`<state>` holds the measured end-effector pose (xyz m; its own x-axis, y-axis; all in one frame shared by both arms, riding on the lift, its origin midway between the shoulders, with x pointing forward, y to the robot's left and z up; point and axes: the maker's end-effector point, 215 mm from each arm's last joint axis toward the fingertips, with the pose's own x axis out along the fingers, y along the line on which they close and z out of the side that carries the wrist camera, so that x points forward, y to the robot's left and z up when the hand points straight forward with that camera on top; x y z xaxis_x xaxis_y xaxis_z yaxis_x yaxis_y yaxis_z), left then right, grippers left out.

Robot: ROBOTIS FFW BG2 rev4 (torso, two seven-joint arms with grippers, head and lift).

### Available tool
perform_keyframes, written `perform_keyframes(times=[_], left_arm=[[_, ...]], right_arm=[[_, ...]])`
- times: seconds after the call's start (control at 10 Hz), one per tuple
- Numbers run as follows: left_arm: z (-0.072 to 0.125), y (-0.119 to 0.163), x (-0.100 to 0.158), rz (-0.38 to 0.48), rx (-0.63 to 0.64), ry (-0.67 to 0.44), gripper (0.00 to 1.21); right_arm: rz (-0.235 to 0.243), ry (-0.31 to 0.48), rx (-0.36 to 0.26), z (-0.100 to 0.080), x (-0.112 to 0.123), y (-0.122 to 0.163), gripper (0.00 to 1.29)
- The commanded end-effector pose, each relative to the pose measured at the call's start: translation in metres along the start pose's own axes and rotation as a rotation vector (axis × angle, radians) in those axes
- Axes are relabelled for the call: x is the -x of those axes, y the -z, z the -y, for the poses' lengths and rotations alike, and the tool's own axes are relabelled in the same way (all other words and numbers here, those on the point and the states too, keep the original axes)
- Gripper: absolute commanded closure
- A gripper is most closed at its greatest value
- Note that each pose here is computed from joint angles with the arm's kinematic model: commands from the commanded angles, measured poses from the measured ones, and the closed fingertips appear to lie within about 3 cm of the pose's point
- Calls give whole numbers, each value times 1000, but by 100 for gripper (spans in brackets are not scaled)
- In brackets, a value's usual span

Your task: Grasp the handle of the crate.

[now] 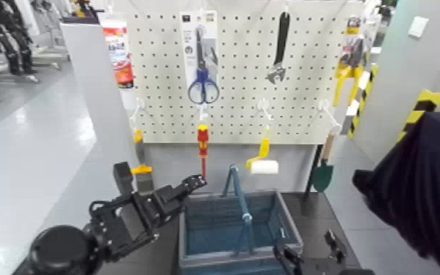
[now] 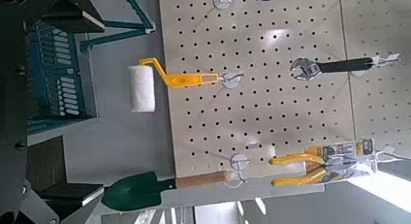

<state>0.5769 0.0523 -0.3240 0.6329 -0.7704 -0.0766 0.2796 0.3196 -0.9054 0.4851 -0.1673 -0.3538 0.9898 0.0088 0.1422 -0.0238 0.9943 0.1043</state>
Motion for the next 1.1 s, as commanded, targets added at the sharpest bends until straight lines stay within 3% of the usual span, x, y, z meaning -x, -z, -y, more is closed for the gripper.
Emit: perform_keyframes(times=[0.1,0.4,1.1], left_arm=[[5,12,-23,-80,22,39,9],[16,23,-47,-124,109,94,9],[34,45,-77,-217,245,164,10]], right_arm=[[9,-4,-5,-2,-1,-3,14],[22,-9,-11,-4,-3,-7,14],[37,-21,-21,-10,-7,-12,14]])
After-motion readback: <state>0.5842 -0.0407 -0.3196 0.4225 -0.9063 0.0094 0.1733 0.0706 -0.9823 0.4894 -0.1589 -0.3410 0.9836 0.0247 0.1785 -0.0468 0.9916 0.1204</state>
